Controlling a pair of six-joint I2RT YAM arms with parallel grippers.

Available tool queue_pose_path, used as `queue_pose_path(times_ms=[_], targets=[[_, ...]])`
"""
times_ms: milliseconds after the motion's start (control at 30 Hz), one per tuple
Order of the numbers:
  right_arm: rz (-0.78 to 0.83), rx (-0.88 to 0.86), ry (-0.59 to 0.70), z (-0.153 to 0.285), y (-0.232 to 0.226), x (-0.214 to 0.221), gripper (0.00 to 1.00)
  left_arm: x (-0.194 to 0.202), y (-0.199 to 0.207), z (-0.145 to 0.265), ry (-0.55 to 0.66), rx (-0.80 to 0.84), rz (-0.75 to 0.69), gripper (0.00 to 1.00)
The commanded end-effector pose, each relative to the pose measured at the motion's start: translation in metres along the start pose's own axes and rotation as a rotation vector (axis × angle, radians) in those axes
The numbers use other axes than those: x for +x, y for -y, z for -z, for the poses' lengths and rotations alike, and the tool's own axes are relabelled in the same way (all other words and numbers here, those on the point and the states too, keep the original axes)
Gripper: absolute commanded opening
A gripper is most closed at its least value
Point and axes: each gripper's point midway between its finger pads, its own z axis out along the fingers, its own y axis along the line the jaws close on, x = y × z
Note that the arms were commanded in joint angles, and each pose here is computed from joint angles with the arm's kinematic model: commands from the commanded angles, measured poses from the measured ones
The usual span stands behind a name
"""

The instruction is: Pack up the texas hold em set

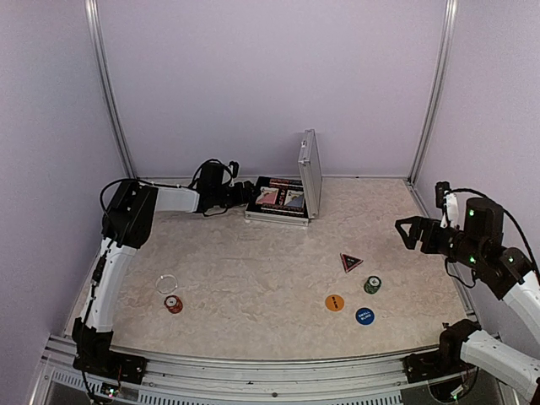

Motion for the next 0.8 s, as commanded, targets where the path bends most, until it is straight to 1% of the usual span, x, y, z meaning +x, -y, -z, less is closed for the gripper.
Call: queue_pose_path(times_ms=[0, 133, 233, 400, 500, 600, 667, 767], targets=[[0.000, 0.006, -0.009, -0.002, 0.001, 0.005, 1.00, 0.011, 0.002, -0.007, -0.052, 0.057, -0.014, 0.77], [0.000, 0.003, -0.006, -0.001, 0.001, 0.004, 1.00, 0.020, 0.005, -0.008, -0.082, 0.086, -0.003, 0.70], [-0.001, 0.001, -0.003, -0.001, 0.000, 0.004, 1.00, 0.029, 0.003, -0.007, -0.102, 0.088, 0.016, 0.61], [-0.002, -0.001, 0.000, 0.000, 0.000, 0.003, 1.00, 0.037, -0.002, -0.004, -0.123, 0.061, 0.030, 0.55], [-0.002, -0.003, 0.005, 0.001, 0.000, 0.002, 1.00, 0.033, -0.002, 0.002, -0.121, 0.042, 0.029, 0.54], [-0.003, -0.005, 0.006, 0.002, -0.001, 0.002, 1.00, 0.034, -0.003, 0.002, -0.148, 0.027, 0.025, 0.53], [-0.004, -0.007, 0.010, 0.003, -0.001, 0.001, 1.00, 0.038, -0.002, 0.001, -0.176, 0.028, 0.021, 0.53], [-0.003, -0.009, 0.013, 0.004, -0.002, 0.001, 1.00, 0.056, -0.006, 0.001, -0.249, 0.027, 0.043, 0.53]])
